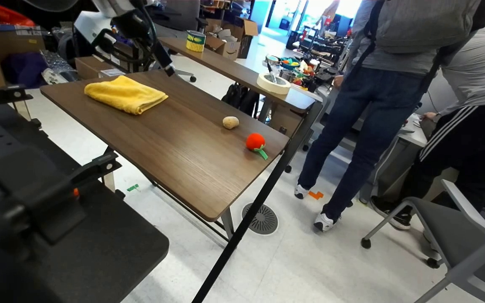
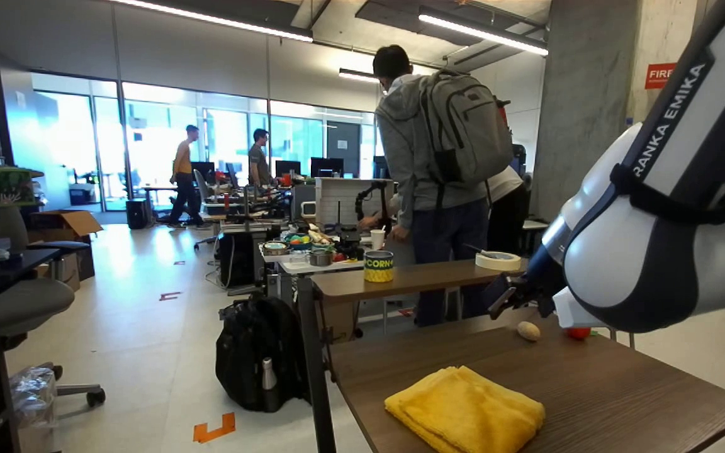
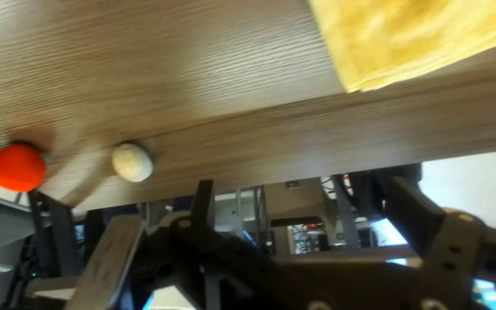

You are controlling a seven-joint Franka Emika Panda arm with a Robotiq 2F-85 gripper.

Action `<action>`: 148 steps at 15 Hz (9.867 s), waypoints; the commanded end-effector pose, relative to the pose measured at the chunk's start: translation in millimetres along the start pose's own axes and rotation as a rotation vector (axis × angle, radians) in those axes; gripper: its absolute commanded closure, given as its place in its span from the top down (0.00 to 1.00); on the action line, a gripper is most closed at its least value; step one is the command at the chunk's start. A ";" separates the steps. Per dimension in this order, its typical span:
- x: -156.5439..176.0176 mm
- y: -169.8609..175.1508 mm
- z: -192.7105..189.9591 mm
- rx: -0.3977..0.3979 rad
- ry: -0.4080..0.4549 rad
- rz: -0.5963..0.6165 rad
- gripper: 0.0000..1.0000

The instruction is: Use the towel to clean the table and move the toys to the left

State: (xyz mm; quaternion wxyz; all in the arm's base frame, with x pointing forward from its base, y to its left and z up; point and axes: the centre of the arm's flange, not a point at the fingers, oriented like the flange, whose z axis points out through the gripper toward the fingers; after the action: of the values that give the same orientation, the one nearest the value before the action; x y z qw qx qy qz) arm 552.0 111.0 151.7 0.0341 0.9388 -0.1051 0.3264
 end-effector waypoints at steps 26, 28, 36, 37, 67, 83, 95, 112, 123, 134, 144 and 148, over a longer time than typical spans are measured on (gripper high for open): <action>158.5 151.3 134.0 -0.287 -0.318 0.514 1.00; 161.9 130.8 142.2 -0.263 -0.336 0.505 1.00; 158.3 127.8 166.3 -0.137 -0.426 0.225 1.00; 155.6 125.2 172.0 -0.151 -0.419 0.237 1.00; 146.6 103.8 211.1 -0.175 -0.451 0.416 0.58; 126.2 14.5 141.0 -0.024 -0.280 0.309 0.02; 99.8 -143.9 130.2 0.033 -0.272 0.242 0.02; 92.0 -49.1 99.4 -0.157 -0.296 0.148 0.85; 155.4 236.3 225.1 -0.582 -0.271 0.674 1.00; 149.4 256.7 245.8 -0.720 -0.280 0.973 1.00; 148.1 217.0 218.8 -0.567 -0.309 0.866 1.00; 134.9 192.5 218.8 -0.474 -0.367 0.699 0.75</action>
State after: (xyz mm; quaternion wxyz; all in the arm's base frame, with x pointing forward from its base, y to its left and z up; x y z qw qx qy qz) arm 759.4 -144.0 56.7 0.1295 0.8265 -0.5340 0.1221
